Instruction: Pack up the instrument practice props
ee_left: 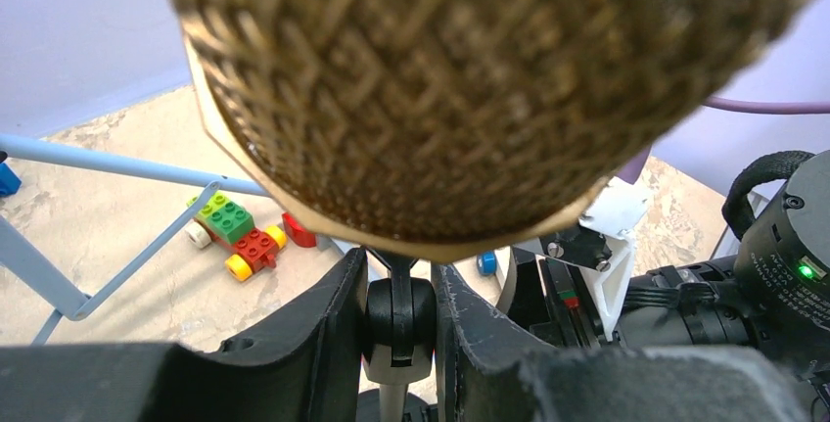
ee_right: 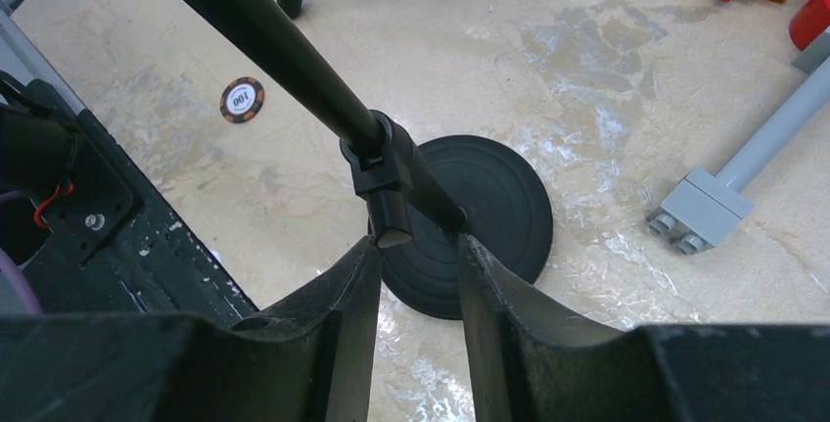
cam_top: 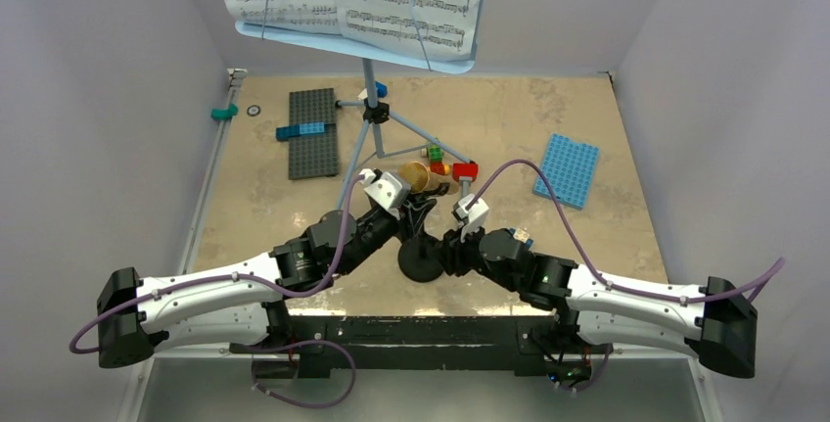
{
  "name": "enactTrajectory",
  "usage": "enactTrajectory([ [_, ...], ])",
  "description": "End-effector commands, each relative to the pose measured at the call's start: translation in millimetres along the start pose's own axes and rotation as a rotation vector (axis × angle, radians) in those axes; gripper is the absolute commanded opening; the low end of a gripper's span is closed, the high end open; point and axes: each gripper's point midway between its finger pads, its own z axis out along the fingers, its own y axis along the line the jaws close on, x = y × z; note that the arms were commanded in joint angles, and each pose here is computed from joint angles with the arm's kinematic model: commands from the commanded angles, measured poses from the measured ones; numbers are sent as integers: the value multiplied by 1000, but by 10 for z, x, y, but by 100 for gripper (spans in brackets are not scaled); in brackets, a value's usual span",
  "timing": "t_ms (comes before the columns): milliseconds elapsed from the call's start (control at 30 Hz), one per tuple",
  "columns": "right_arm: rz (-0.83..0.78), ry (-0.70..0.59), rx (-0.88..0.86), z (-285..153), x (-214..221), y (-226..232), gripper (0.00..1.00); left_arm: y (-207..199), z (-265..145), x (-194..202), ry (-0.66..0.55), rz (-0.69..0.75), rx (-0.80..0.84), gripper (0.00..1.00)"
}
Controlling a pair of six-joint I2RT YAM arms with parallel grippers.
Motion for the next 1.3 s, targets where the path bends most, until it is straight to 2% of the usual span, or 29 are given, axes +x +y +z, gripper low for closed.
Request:
enactTrajectory([
  [0, 6, -111, 2, 9, -356, 62, 39, 3, -44, 116, 46, -8, -10, 0],
  [100, -2, -116, -7, 16, -395, 90, 54, -4, -42, 122, 50, -4, -8, 0],
  [200, -16, -115, 1, 45, -424, 94, 53, -7, -36, 116, 49, -1, -8, 0],
  [367, -65, -113, 10, 95, -465, 101, 35, -26, -30, 119, 53, 1, -2, 0],
  [533, -164, -96, 50, 138, -443, 13, 0, -28, -34, 134, 58, 1, -2, 0],
  [833, -509, -186, 297, 80, -571, -451, 0, 18, -30, 249, 93, 13, -28, 0],
  [1000, -727, -178, 464, 125, -530, -548, 0, 85, -9, 358, 128, 4, -78, 0],
  [1100, -854, -221, 579, 119, -637, -553, 0, 72, 9, 421, 149, -2, -79, 0],
  [1167, -902, -269, 613, 99, -730, -503, 0, 63, 11, 448, 159, -4, -76, 0],
  [1267, -942, -269, 639, 98, -712, -526, 0, 68, 0, 479, 168, -4, -77, 0],
])
